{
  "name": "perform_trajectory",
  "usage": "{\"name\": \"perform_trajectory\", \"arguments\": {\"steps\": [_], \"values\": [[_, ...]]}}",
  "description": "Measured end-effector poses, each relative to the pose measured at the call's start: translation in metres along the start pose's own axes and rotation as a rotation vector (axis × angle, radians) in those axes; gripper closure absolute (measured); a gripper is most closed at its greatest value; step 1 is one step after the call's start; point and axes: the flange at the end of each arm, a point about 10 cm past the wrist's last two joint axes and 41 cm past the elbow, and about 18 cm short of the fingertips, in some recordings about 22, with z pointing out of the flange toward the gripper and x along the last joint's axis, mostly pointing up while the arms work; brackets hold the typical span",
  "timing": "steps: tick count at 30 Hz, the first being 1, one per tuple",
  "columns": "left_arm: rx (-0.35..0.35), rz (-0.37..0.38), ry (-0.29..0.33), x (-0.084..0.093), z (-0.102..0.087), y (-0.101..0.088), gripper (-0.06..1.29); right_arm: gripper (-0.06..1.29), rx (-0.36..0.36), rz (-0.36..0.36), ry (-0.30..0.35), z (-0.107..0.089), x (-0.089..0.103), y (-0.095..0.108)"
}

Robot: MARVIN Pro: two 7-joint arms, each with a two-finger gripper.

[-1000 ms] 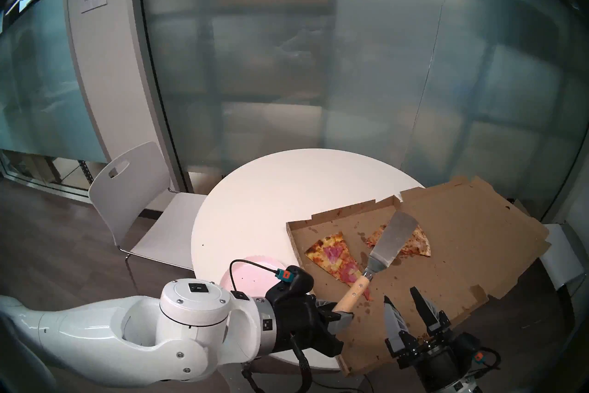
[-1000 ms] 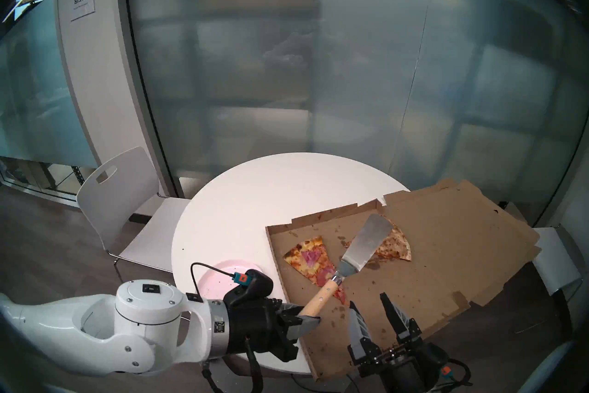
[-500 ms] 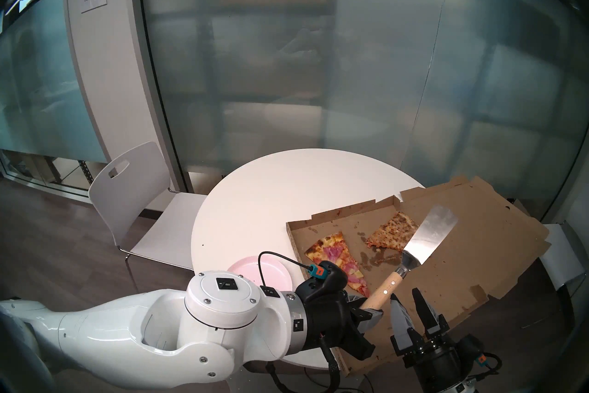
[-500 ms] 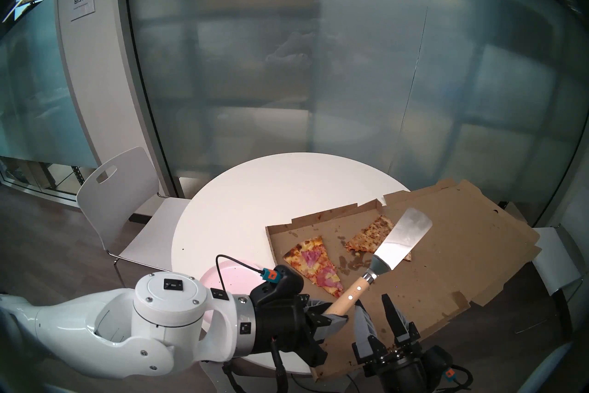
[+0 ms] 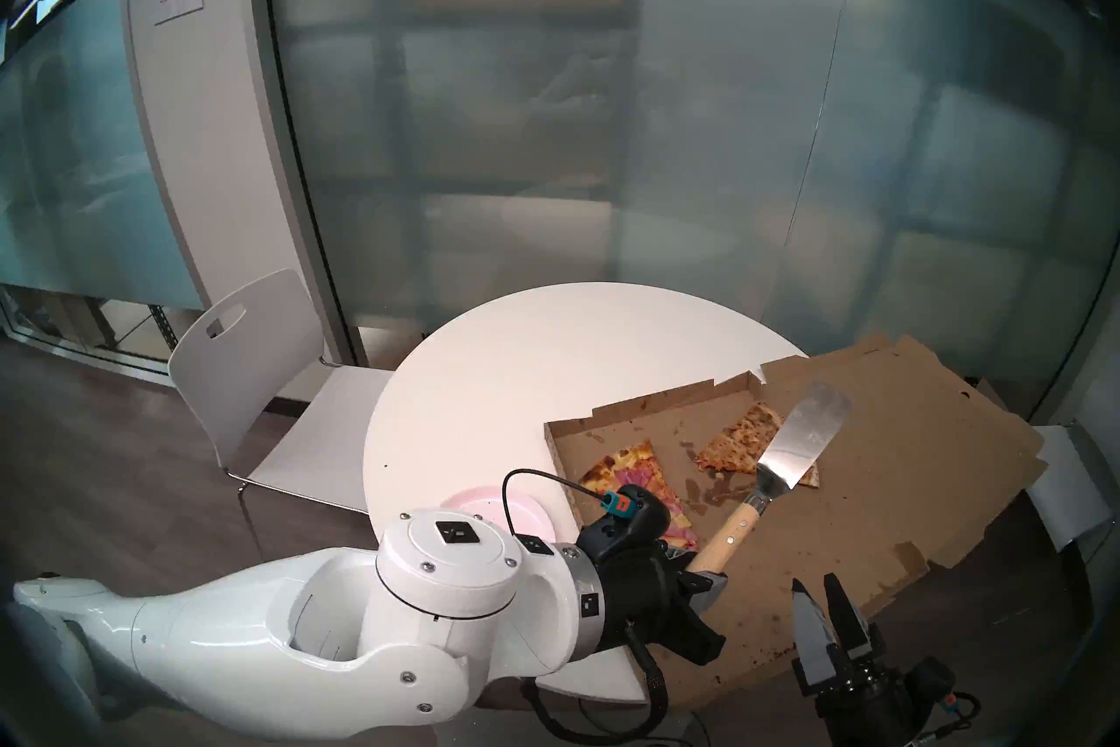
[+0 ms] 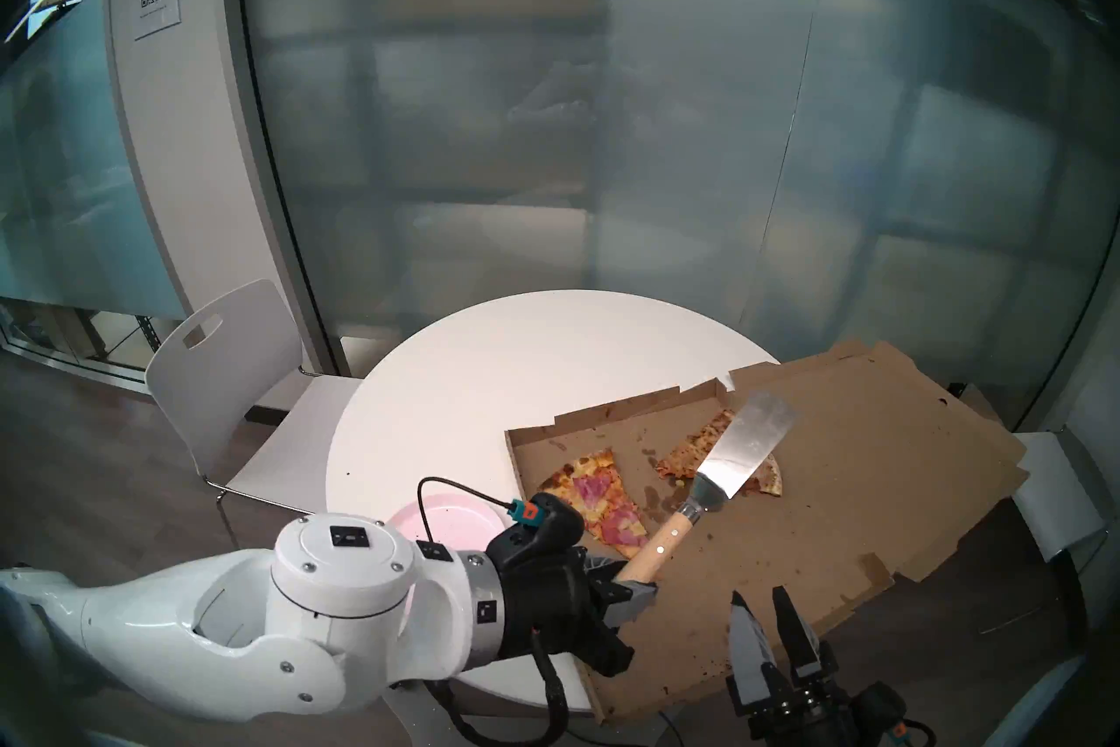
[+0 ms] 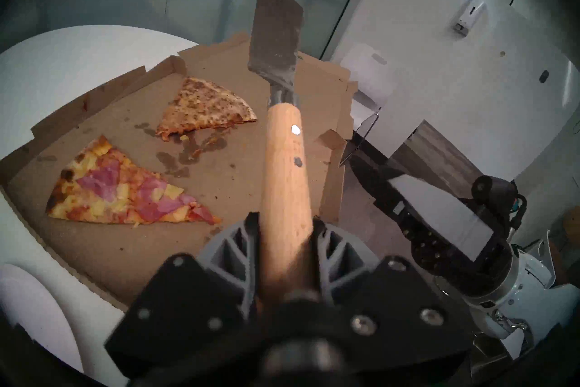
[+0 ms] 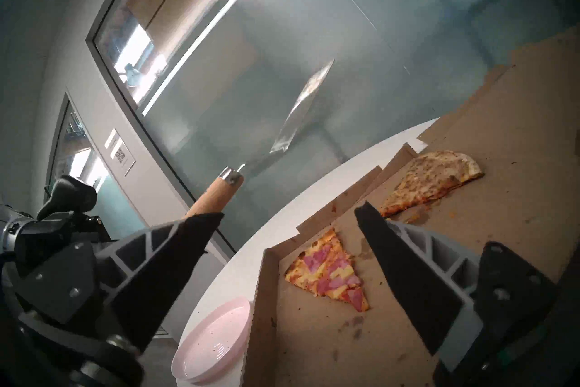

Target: Put pizza slice onto the plate

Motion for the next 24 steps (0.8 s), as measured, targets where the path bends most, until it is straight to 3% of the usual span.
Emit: {"name": "perform_trajectory", "arguments": {"steps": [9, 14, 24], "values": [[-0.026, -0.045, -0.028, -0.006, -0.001, 0.002, 0.96, 0.00, 0.071, 0.251, 0.096, -0.001, 0.010, -0.003], [-0.059, -0.104, -0.043, -0.005, -0.003, 0.005, 0.96, 0.00, 0.094, 0.359, 0.095, -0.003, 0.003, 0.001], [-0.088, -0.189, -0.067, -0.002, -0.007, 0.005, 0.96, 0.00, 0.124, 0.437, 0.053, 0.002, -0.015, 0.005]]}}
